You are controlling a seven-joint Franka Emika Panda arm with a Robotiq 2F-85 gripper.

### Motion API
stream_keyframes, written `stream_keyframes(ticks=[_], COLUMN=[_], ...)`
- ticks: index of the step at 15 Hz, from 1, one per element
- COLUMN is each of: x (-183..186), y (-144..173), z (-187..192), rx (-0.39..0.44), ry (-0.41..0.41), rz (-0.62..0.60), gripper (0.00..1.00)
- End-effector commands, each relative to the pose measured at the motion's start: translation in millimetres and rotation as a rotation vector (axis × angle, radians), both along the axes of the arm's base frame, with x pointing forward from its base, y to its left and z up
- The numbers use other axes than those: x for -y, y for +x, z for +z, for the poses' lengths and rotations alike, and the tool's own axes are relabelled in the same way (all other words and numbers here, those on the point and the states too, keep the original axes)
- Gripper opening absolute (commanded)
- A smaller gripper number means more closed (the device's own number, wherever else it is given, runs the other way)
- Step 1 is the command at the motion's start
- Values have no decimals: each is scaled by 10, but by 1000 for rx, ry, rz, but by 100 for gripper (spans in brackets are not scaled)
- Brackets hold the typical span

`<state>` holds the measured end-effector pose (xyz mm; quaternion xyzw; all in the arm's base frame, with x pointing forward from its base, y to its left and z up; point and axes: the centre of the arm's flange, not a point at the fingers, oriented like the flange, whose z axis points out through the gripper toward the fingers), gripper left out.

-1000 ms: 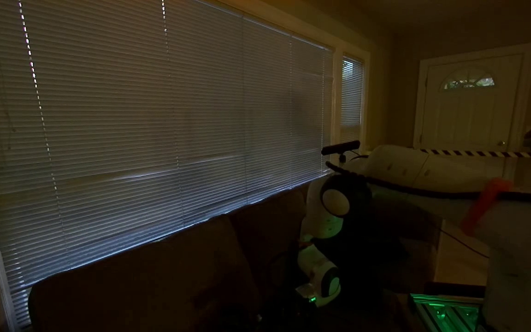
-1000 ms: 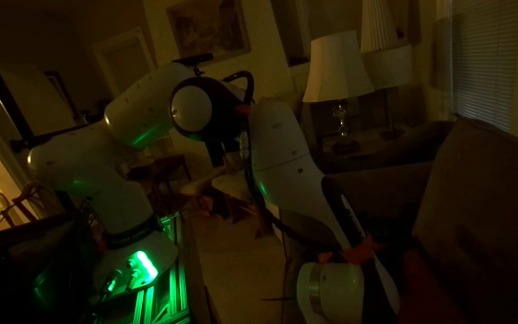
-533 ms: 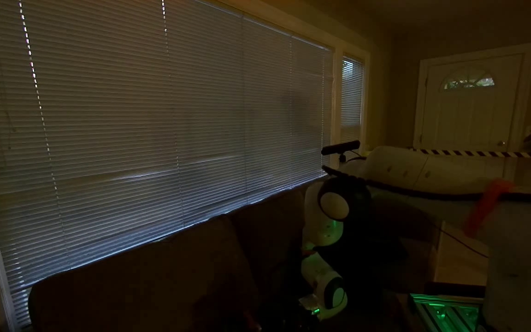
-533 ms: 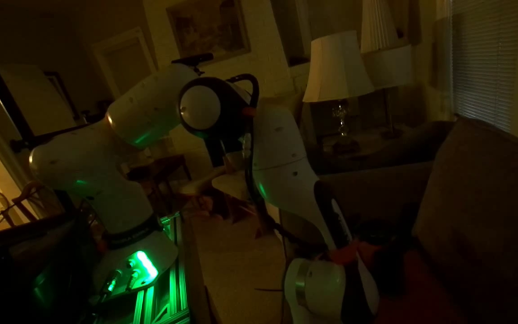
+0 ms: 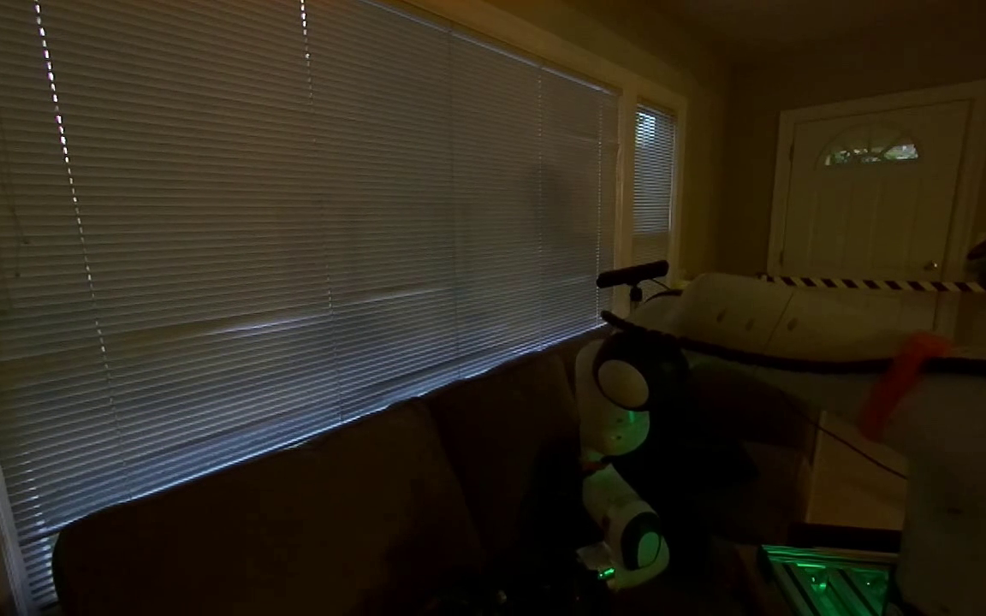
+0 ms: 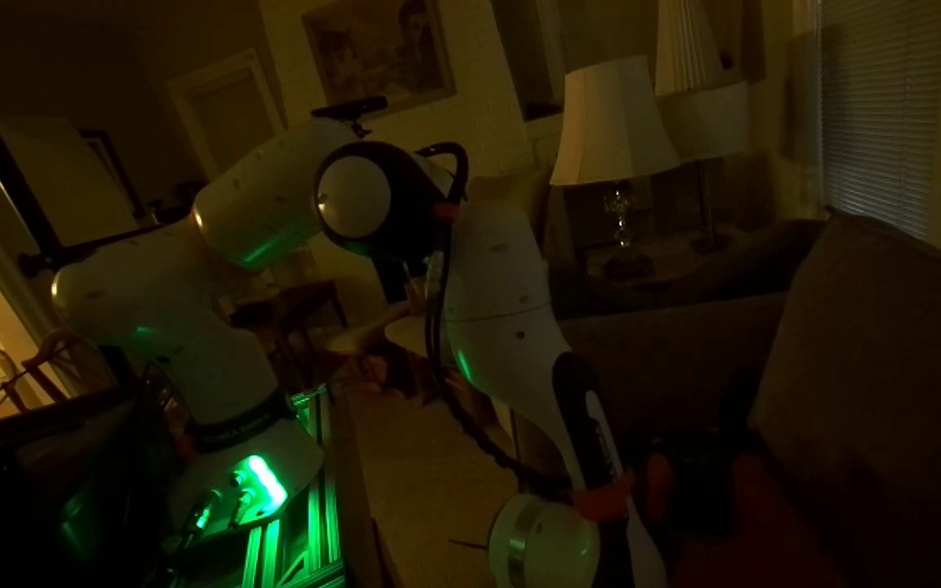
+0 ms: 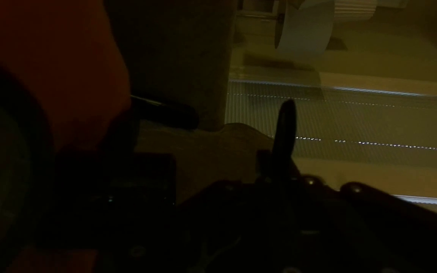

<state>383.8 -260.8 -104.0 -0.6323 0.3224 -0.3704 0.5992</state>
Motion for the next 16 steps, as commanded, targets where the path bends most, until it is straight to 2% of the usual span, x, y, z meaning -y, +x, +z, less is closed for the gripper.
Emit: stream_keyframes(ticks=[1,11,16], x=[3,-181,-237], y=[-5,589,653], z=[64,350,444], rx=[-11,-153,-188], ry=[-49,-255,-309], rz=[-27,37,39], gripper=[1,1,1])
